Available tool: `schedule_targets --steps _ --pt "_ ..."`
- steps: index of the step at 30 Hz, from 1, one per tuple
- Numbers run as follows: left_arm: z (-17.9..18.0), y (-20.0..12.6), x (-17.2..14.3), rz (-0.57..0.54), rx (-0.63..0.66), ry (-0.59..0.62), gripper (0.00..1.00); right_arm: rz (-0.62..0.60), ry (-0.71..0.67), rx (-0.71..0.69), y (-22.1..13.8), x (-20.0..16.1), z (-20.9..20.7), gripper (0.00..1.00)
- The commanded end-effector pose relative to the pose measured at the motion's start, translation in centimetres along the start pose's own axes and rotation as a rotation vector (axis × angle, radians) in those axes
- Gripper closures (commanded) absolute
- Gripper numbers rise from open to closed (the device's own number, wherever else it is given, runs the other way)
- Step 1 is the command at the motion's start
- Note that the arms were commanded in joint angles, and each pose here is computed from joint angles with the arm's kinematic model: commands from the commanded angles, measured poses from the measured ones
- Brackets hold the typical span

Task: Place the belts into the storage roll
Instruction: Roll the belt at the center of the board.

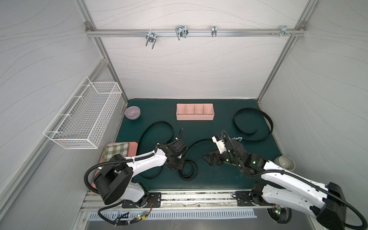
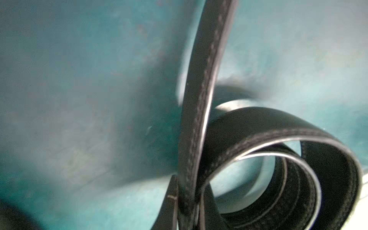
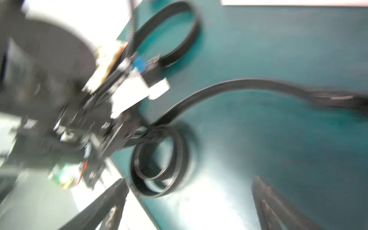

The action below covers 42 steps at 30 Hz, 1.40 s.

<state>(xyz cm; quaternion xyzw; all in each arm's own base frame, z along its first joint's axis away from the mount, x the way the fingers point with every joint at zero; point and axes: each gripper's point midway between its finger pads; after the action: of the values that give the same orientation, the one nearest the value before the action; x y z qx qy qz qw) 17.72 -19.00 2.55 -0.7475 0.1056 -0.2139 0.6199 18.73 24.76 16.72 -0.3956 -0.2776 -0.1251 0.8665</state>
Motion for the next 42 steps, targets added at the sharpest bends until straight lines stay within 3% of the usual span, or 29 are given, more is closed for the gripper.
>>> schedule_targets --steps 1,5,8,12,22,26,28,32,34,42 --pt "1.2 -1.9 0.8 -0.018 0.101 0.028 1.0 0.157 -0.02 -0.162 0.0 -1.2 -3.5 0.01" --pt "2.3 -2.2 0.4 -0.006 0.159 0.029 1.0 0.255 -0.16 -0.215 1.7 1.7 -3.8 0.01" --pt "2.4 -1.9 0.2 -0.005 0.165 0.023 1.0 0.4 -0.279 -0.175 4.0 2.3 -3.3 0.01" --pt "2.4 -1.8 0.3 -0.019 0.164 0.025 1.0 0.496 -0.484 -0.117 7.4 2.7 -3.1 0.01" --pt "2.1 -2.3 1.3 -0.044 0.158 0.032 1.0 0.594 -0.594 -0.075 16.4 3.5 -5.7 0.02" --pt "2.1 -2.4 1.8 -0.055 0.164 0.031 1.0 0.602 -0.55 -0.085 18.0 2.9 -7.2 0.22" --pt "2.1 -2.3 2.0 -0.057 0.166 0.024 1.0 0.596 -0.494 -0.073 17.8 2.8 -7.5 0.53" --pt "2.2 -1.8 2.3 -0.05 0.174 0.01 1.0 0.53 -0.387 -0.122 16.0 3.3 -7.5 0.95" --pt "2.3 -1.6 2.8 -0.049 0.193 0.008 1.0 0.506 -0.287 -0.167 14.5 3.2 -7.4 1.0" --pt "2.5 -0.6 7.6 -0.057 0.255 0.033 1.0 0.518 0.138 -0.387 9.5 -2.0 -9.9 1.0"
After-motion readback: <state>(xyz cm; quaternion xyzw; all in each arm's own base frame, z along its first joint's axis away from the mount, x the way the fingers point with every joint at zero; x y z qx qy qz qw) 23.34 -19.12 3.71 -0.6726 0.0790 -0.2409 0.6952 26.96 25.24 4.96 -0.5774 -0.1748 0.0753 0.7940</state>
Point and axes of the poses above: each gripper's point midway between its finger pads, its own y axis out along the fingers, its own z axis along the line the jaws close on, x = y × z, and after that the axes turned 12 degrees about y, right-handed
